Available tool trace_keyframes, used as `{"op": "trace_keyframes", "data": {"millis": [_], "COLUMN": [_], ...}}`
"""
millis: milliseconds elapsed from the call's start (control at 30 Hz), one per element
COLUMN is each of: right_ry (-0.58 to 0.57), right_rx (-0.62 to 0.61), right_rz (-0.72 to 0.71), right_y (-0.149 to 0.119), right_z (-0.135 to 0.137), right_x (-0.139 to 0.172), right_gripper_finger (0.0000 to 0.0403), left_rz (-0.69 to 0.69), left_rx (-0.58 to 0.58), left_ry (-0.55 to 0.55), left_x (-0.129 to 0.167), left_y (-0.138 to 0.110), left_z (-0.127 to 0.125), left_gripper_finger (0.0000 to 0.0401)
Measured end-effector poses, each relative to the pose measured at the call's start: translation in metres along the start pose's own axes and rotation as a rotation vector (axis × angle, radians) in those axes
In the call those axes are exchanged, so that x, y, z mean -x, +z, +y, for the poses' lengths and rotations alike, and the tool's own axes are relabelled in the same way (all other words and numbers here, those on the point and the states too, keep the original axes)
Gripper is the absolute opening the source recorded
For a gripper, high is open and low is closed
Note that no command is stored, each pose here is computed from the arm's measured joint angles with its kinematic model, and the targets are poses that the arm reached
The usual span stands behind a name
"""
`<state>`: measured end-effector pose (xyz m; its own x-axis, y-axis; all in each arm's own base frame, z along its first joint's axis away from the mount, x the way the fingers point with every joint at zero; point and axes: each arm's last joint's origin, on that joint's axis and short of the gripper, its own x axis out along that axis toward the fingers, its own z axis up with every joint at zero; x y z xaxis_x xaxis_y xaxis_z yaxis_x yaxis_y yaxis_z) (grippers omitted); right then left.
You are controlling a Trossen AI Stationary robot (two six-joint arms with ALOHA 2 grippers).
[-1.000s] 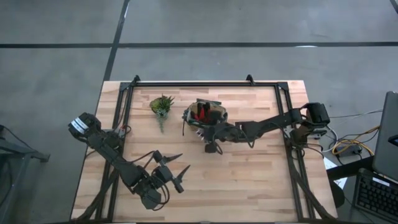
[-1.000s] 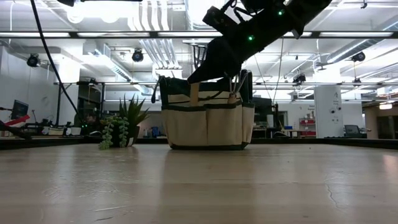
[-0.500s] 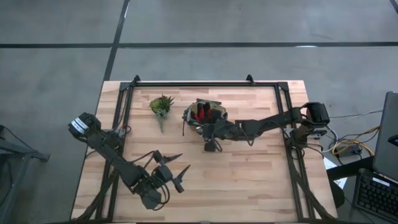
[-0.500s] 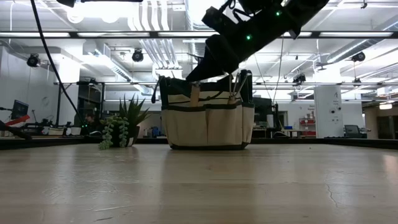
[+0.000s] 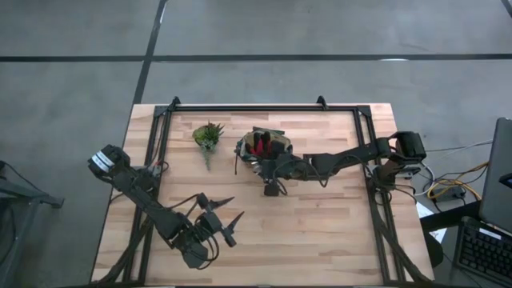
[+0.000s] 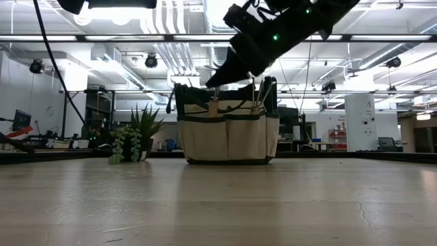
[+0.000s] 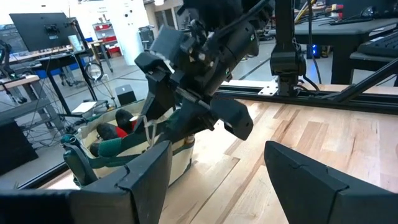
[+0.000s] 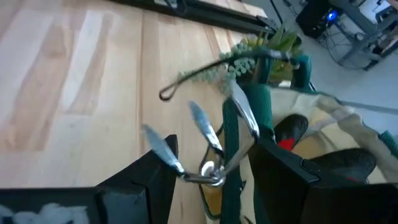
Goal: Pick & Place Garden tools in Gardening bag
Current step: Put the brown hand rake into the white gardening bag
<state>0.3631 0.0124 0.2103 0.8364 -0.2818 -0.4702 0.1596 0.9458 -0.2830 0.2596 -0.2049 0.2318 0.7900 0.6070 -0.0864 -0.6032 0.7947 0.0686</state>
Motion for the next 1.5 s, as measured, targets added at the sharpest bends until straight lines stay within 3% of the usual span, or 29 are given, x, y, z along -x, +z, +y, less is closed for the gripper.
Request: {"op": "trace_keyframes", "data": {"millis": [400, 633, 1067, 1500], "right_ry": [-0.002, 0.014, 0.04, 0.03], "right_rx": [-0.006, -0.073, -0.024, 0.005], "right_rz": [0.018, 0.11, 0.076, 0.192], "right_y": [0.006, 0.003, 0.035, 0.0], "right_z": [-0.003, -0.008, -0.004, -0.002], "right_x": [0.001, -0.001, 0.009, -0.017], "right_gripper_finger": [0.0184, 0.0178, 0.0178, 0.0169], "left_rz": [0.0, 0.0, 0.002, 0.003], "left_rx": [0.0, 0.001, -0.001, 0.021], "left_ry": [0.0, 0.0, 0.001, 0.002], "left_x": [0.0, 0.0, -0.001, -0.001], "left_y": [0.0, 0.0, -0.001, -0.003], "left_z": [0.0, 0.0, 0.001, 0.002], "left_gripper_finger": [0.0259, 0.0259, 0.0259, 0.0259]}}
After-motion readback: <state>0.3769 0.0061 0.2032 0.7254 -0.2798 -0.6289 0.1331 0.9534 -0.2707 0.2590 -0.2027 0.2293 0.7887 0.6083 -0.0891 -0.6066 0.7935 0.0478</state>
